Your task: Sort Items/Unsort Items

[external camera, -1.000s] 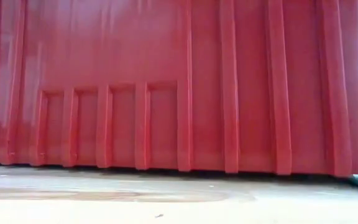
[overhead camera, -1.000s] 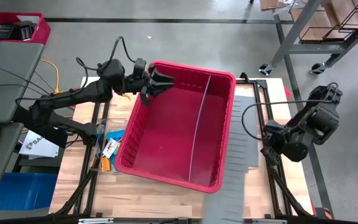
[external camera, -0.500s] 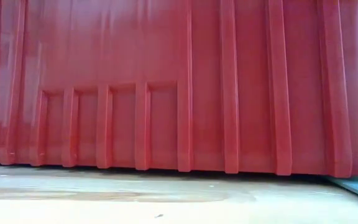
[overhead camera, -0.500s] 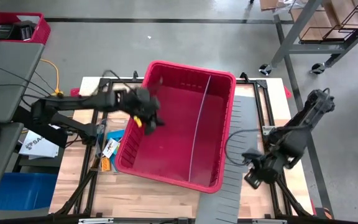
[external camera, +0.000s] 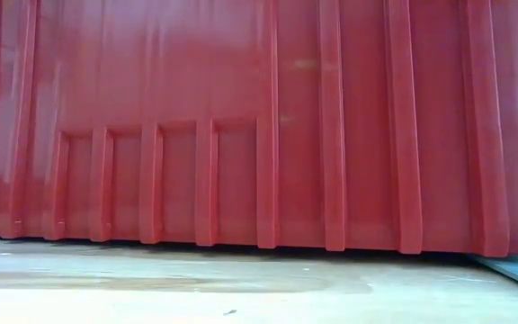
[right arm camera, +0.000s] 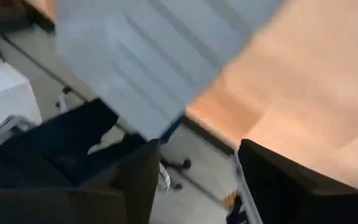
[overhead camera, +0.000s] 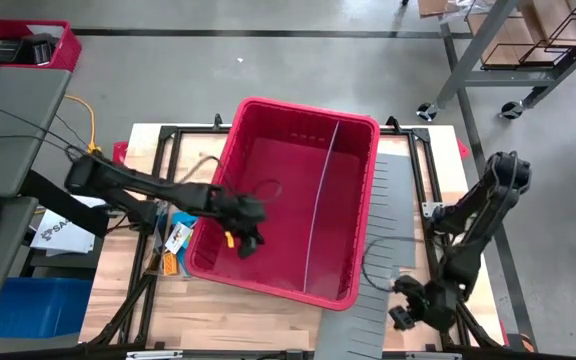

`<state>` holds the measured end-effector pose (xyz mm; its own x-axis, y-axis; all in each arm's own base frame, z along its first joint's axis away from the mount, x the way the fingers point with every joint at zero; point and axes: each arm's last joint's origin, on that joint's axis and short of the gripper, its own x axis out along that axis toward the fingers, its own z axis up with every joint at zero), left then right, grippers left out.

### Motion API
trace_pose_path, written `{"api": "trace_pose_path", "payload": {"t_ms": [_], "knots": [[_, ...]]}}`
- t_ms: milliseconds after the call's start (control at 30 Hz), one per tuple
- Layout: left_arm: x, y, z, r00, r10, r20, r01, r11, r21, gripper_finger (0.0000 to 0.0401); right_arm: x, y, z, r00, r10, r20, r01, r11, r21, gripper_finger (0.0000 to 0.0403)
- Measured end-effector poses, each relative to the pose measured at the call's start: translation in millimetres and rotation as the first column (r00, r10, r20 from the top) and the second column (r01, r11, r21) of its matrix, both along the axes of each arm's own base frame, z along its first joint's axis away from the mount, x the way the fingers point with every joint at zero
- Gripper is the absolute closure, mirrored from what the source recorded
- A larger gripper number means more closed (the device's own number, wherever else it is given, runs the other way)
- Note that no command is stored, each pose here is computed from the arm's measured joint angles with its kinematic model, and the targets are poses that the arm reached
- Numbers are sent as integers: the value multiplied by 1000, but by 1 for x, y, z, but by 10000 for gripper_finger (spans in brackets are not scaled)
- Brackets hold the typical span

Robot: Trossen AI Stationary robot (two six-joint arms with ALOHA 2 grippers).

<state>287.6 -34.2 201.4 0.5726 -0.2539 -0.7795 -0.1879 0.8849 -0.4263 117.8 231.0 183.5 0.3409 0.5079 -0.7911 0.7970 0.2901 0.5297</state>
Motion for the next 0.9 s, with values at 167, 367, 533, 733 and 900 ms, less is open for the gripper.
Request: {"api": "trace_pose_path", "payload": {"t_ms": [167, 367, 533, 733, 900], "knots": [[20, -15, -45, 996, -30, -85, 28, 999, -17, 401, 3, 28, -23, 999, 18, 51, -21, 997, 69, 175], [32, -30, -82, 987, -30, -156, 9, 991, -136, 401, 17, 56, -59, 994, 3, 111, -20, 988, 151, 174], [35, -34, -89, 985, -48, -168, 16, 982, -190, 401, 26, 74, -78, 990, -5, 144, -22, 983, 185, 174], [38, -32, -86, 987, -48, -152, 16, 979, -205, 401, 33, 89, -82, 981, 106, 160, -129, 981, 143, 174], [39, -29, -85, 988, -37, -149, 7, 979, -203, 401, 35, 92, -81, 987, 145, 70, -151, 983, 103, 174]]}}
